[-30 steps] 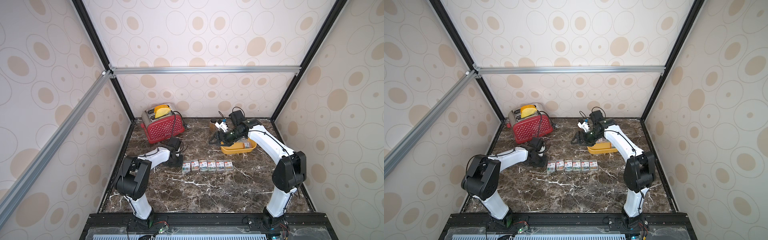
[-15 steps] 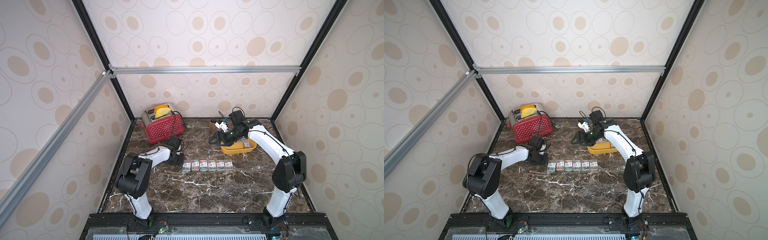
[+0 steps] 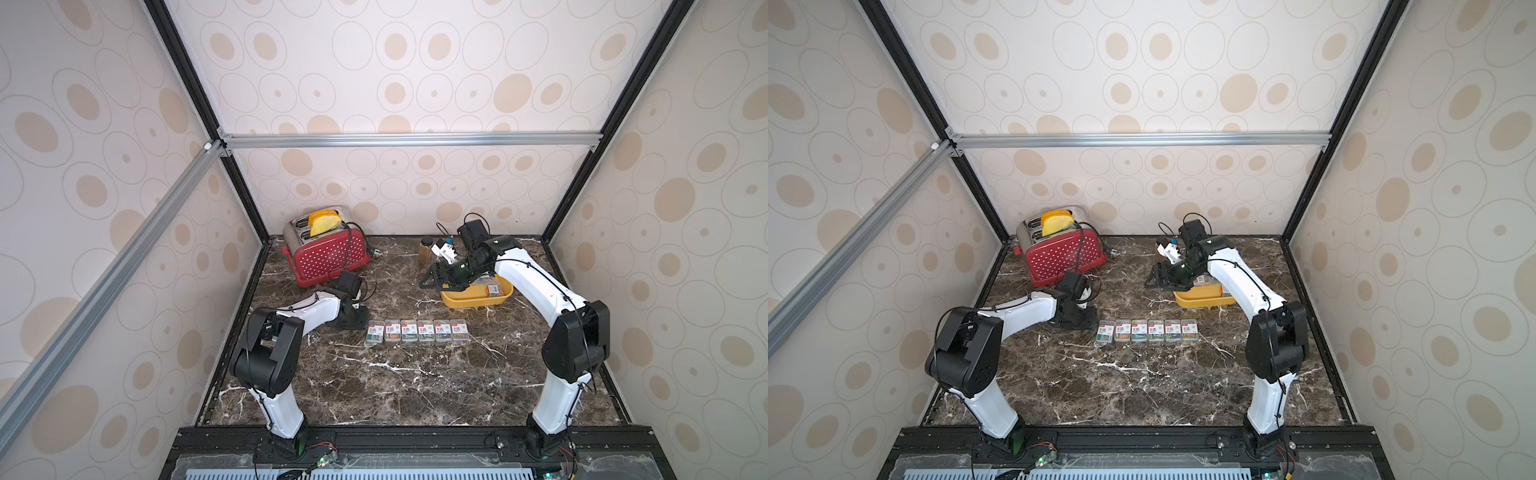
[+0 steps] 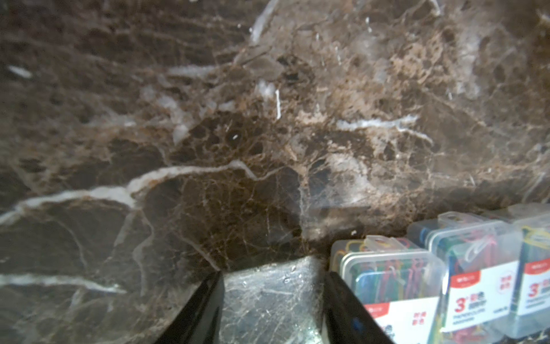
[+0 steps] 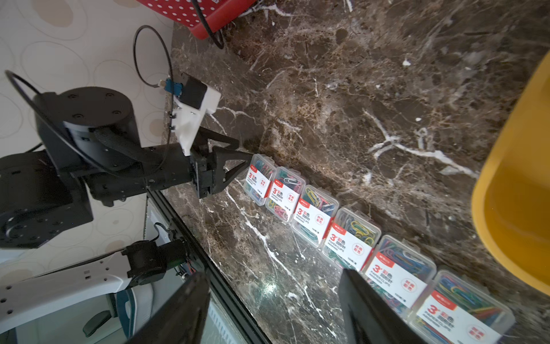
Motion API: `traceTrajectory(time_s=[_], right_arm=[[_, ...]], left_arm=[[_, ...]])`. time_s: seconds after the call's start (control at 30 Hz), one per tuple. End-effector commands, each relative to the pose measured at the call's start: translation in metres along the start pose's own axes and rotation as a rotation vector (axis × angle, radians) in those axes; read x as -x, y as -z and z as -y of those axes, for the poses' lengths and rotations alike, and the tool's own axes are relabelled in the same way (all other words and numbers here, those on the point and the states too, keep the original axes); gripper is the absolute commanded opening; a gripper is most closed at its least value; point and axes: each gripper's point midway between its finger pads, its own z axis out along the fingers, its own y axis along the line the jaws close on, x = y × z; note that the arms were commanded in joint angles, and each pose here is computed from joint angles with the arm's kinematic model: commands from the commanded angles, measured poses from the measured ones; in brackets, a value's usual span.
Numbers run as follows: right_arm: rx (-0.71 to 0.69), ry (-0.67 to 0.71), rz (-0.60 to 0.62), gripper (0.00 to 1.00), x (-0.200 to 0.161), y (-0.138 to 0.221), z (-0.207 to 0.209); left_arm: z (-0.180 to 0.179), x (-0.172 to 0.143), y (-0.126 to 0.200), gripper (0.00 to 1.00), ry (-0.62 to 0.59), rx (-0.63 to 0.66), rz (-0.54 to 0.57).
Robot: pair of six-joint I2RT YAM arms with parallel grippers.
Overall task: Take the paper clips out of the storage box
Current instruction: Place the boxed paper clips at the center of the board, then adjust the boxed paper clips at the center of the board.
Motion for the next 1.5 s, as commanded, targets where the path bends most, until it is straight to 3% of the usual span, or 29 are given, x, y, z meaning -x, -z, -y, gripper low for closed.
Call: traceTrajectory(time_s=[0.0, 0.3, 0.57, 0.8, 1.1, 1.47], right_arm=[[-0.115, 0.011, -0.003, 0.79, 0.004, 0.01, 0.028], [-0.31, 0.008, -0.004, 0.82, 0.025, 0.023, 0.091], [-0.459, -0.002, -0.028, 0.82, 0.045, 0.019, 0.15], [-0.457, -0.012, -0.033, 0.81, 0.048, 0.015, 0.157], [-0.45, -0.026, -0.049, 0.82, 0.041, 0.011, 0.16], [-0.439, -0.042, -0.049, 0.81, 0.039, 0.01, 0.16]], left_arm=[[0.005, 0.023, 0.018, 0.68, -0.027, -0.008, 0.07], [0.005, 0.039, 0.036, 0.78, -0.042, -0.004, 0.109], [0.006, 0.046, 0.058, 0.79, -0.031, -0.041, 0.145], [-0.008, 0.009, 0.022, 0.52, 0.025, 0.002, -0.01], [-0.005, -0.009, -0.003, 0.39, 0.064, -0.035, -0.084], [0.0, -0.031, -0.01, 0.35, 0.071, -0.082, -0.139]])
